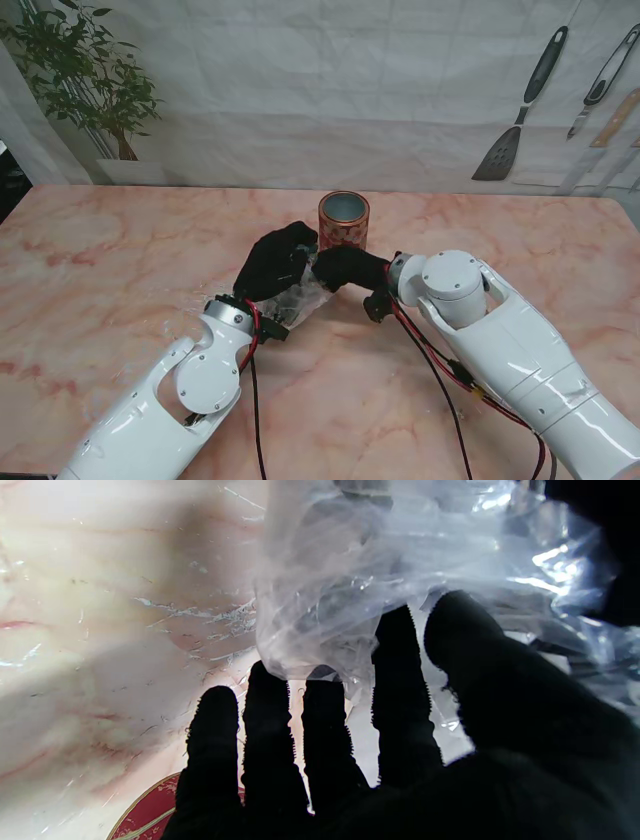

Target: Insert tea bags into the tea bag box

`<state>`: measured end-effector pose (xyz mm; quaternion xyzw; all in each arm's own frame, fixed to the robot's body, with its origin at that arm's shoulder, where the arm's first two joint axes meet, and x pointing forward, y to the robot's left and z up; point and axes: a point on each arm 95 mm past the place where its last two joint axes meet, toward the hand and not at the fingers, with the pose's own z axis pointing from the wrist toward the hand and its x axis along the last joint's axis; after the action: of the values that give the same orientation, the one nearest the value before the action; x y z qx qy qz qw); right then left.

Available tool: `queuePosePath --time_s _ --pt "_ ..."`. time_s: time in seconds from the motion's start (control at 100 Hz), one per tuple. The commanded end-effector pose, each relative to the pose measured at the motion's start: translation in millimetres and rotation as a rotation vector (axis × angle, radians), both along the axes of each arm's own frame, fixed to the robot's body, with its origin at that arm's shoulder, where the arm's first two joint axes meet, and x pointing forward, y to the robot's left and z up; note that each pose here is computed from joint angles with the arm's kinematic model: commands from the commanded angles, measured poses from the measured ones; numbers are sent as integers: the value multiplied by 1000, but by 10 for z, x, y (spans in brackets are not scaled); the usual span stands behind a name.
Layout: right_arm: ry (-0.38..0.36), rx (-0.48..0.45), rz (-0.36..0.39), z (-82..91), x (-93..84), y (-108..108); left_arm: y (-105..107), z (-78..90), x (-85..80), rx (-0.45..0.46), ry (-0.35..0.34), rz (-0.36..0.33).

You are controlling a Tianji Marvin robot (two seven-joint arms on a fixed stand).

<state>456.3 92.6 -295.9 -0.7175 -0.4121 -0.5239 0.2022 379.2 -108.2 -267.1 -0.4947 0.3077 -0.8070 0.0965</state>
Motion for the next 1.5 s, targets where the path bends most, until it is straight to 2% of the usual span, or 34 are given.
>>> queuePosePath --time_s 0.0,0.19,0.33,0.53,0.83,1.12,1.28,1.49 --pt "-6 -14 25 -20 -41 23 -40 12 10 -2 5 -14" --pt "-43 -96 46 -39 -36 20 -58 24 6 -23 -13 -8" --pt "-47 -122 55 -73 -30 53 -96 24 -15 -49 -37 -8" --pt "-51 -136 81 -90 -10 79 -135 -3 -23 -63 -36 -12" --pt "-33 -92 118 -81 10 52 -179 -56 -41 -74 -25 -38" --pt "-84 -135 131 -111 -5 128 -240 -64 -60 -93 -43 -50" --pt "-120 -155 100 -127 -36 182 -247 -55 -59 -104 -49 -48" --pt "-103 -125 37 -147 -57 204 -220 -44 -52 -102 -51 -36"
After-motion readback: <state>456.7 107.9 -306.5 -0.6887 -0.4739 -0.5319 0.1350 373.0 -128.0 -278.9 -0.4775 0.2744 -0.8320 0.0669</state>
